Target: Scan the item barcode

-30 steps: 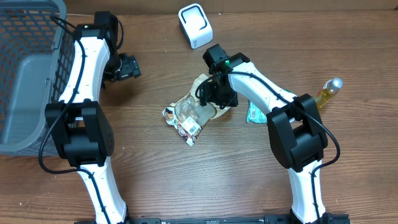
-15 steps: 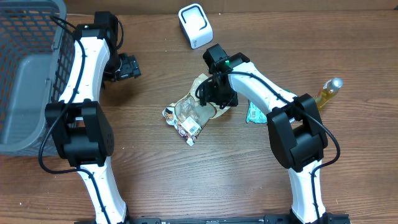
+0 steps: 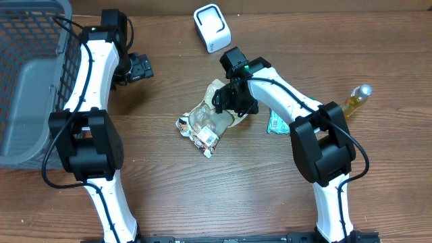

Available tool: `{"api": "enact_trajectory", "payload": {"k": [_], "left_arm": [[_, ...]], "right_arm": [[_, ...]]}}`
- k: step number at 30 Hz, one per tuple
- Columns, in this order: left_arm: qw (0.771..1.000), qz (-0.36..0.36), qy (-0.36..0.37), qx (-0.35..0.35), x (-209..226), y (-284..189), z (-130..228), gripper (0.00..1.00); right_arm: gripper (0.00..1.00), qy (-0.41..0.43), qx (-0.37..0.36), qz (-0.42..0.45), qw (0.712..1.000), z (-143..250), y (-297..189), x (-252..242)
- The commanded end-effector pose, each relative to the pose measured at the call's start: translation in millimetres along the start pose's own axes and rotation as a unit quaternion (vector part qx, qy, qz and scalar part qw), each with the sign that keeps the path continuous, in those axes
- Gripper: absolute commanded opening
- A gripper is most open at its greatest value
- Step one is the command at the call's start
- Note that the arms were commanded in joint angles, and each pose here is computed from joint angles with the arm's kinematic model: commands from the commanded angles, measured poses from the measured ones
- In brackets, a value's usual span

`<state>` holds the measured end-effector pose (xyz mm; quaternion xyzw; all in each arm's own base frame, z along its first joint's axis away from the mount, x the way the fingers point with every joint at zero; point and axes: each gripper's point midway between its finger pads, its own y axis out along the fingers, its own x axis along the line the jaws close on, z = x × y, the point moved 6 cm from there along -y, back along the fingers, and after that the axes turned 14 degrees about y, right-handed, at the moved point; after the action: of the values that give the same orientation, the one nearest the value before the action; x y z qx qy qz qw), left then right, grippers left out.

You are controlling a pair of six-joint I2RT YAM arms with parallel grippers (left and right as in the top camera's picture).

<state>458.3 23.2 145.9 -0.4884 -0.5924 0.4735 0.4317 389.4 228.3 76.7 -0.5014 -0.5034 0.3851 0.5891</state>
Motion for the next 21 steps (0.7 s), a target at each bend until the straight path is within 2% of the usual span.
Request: {"api": "enact_trajectory", "payload": {"k": [1,3,4,5,9,11,21], "left_arm": [[0.998,0.049,0.002,0.036,-8.1,-3.6,11.9,1.00],[0.996,0.066,-0.002,0.056,-11.7,-4.3,18.8,1.00],[0.995,0.072,-0.003,0.063,-13.1,-4.0,21.2,0.88],[0.995,0.076,-0.003,0.068,-14.3,-3.8,23.1,0.72],[0.993,0.078,0.001,0.083,-17.9,-4.5,29.2,0.18],[0.993,0.078,0.004,0.087,-20.3,-4.9,31.1,0.04],[0.992,0.079,0.043,0.092,-45.5,-7.1,37.3,0.04]], "right_arm": [[0.82,-0.004,-0.013,-0.010,1.000,1.4,-15.8,3.7],[0.82,-0.004,-0.013,-0.010,1.000,1.4,-15.8,3.7],[0.82,-0.004,-0.013,-0.010,1.000,1.4,-15.8,3.7],[0.82,-0.004,-0.013,-0.010,1.000,1.4,-15.8,3.7],[0.82,-0.004,-0.013,-0.011,1.000,1.3,-15.8,3.7],[0.82,-0.004,-0.013,-0.011,1.000,1.3,-15.8,3.7],[0.83,-0.004,-0.013,-0.010,1.000,1.5,-15.8,3.6]]}}
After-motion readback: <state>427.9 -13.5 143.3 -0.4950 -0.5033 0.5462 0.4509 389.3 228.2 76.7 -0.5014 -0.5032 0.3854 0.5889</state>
